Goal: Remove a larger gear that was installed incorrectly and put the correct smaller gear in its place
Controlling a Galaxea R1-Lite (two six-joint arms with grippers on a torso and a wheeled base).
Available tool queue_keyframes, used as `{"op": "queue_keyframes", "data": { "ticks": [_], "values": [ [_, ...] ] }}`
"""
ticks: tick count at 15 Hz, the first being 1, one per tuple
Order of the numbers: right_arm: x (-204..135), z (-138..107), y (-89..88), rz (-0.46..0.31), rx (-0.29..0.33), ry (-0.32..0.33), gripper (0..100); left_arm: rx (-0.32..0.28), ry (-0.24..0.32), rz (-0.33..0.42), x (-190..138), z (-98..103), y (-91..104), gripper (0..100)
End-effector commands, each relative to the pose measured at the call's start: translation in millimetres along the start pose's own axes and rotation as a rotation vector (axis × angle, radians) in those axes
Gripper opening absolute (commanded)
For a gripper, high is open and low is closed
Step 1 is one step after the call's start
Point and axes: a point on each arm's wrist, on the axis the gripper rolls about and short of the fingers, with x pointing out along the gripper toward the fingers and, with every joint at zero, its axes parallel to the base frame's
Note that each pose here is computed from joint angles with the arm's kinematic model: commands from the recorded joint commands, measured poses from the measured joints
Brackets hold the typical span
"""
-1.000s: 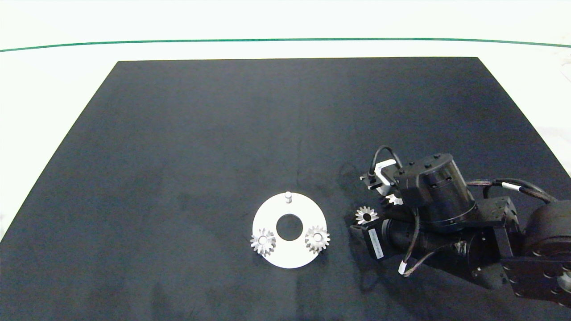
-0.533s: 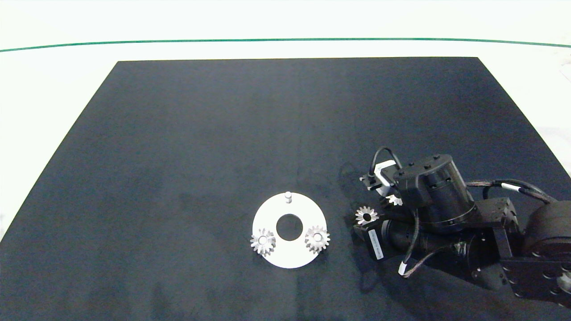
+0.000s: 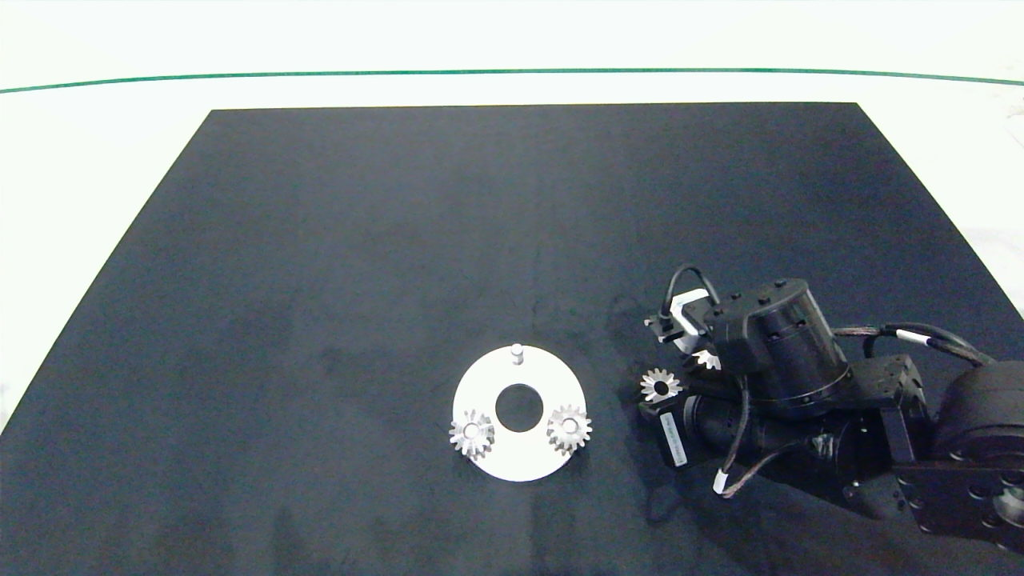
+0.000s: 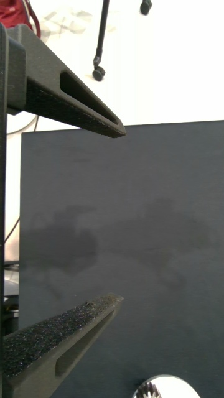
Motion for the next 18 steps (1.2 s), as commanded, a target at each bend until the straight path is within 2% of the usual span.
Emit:
{"op": "queue_keyframes", "data": {
  "ticks": [1, 6, 8, 12, 18],
  "values": [
    [1, 0, 0.5, -0.004, 0.001, -0.003, 31, 0.001, 0.005, 0.0, 0, -1, -0.1, 100],
    [-12, -1, 5.1, 0.021, -0.021, -0.025, 22, 0.001, 0.005, 0.0, 0, -1, -0.1, 100],
    [-27, 0, 9.3, 0.051, -0.034, -0.053, 22, 0.001, 0.005, 0.0, 0, -1, -0.1, 100],
    [-33, 8, 23.4, 0.096, -0.051, -0.09, 22, 0.006, -0.005, 0.004, -3, -2, -0.2, 100],
    [-28, 44, 35.8, 0.116, -0.033, -0.182, 22, 0.008, -0.007, 0.004, -4, -2, -0.2, 100]
  ]
}}
